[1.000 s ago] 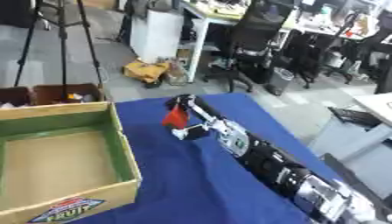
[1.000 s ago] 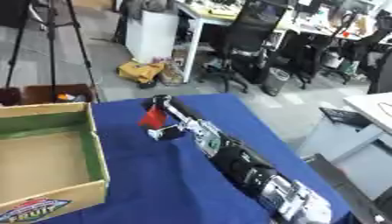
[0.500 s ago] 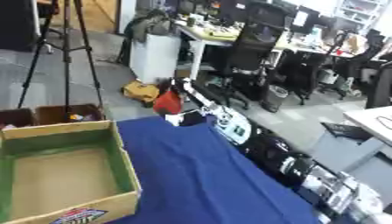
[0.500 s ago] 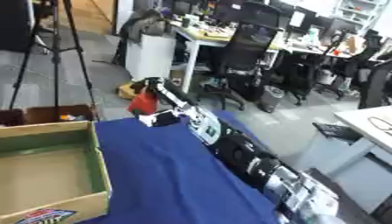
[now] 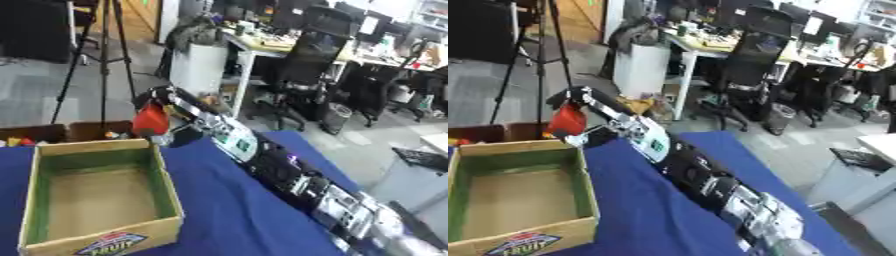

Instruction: Pick up objects on the table and place them in the box.

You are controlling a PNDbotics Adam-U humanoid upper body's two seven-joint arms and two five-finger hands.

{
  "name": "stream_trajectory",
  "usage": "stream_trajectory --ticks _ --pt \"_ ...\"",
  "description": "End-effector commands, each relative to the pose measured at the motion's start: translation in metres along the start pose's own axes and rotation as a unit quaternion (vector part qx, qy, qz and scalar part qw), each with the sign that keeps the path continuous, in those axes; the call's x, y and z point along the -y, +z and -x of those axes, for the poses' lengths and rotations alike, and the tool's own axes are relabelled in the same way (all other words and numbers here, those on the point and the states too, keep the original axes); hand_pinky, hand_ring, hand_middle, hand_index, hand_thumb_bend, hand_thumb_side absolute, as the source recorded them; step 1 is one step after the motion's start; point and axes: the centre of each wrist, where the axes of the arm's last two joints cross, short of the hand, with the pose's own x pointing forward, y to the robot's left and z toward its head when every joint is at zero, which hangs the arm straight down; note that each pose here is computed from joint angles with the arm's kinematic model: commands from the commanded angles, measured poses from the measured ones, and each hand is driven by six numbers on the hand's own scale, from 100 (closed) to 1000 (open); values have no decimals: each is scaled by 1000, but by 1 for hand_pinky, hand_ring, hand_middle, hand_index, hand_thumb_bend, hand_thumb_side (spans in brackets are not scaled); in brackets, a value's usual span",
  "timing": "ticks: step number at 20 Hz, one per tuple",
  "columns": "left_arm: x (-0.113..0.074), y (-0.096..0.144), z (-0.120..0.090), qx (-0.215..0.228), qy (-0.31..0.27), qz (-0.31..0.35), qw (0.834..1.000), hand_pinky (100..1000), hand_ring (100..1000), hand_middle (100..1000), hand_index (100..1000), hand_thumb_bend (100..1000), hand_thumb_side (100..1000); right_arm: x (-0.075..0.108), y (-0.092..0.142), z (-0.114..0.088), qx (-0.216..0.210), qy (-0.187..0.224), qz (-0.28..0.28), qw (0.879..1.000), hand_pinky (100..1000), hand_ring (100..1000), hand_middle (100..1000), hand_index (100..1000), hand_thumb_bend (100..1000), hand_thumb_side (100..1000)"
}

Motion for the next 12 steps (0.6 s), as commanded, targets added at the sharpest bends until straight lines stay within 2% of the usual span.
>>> stream_trajectory --ticks 1,2,3,4,8,9,11,12 --pt "1 -8 -7 14 1 10 1000 563 595 415 630 547 893 -2 -5 3 1 18 -22 1000 584 454 672 808 146 100" --pt "2 -9 -8 16 2 11 1000 563 595 415 631 547 893 -7 -6 5 1 20 -29 999 584 454 673 808 150 100" --pt "2 -10 -8 19 3 13 1000 563 595 415 630 549 892 -12 -6 7 1 24 -36 999 589 456 678 810 208 100" --pt "3 -11 -9 21 3 13 1000 563 595 415 630 551 892 -16 -6 9 0 27 -42 999 595 457 682 811 170 100" --pt "3 -13 -10 23 3 14 1000 562 595 415 630 556 895 -29 -2 16 -7 41 -55 998 617 469 695 816 174 100" --pt "3 -13 -10 23 2 14 1000 562 595 415 630 558 896 -31 -1 17 -6 44 -57 997 643 488 715 825 194 100" --pt "3 -13 -10 23 1 14 1000 562 595 415 630 559 897 -34 -1 18 1 54 -68 996 677 524 749 844 156 100" --pt "3 -13 -10 22 1 14 1000 562 595 414 630 559 897 -36 0 18 5 60 -74 995 687 539 756 850 173 100"
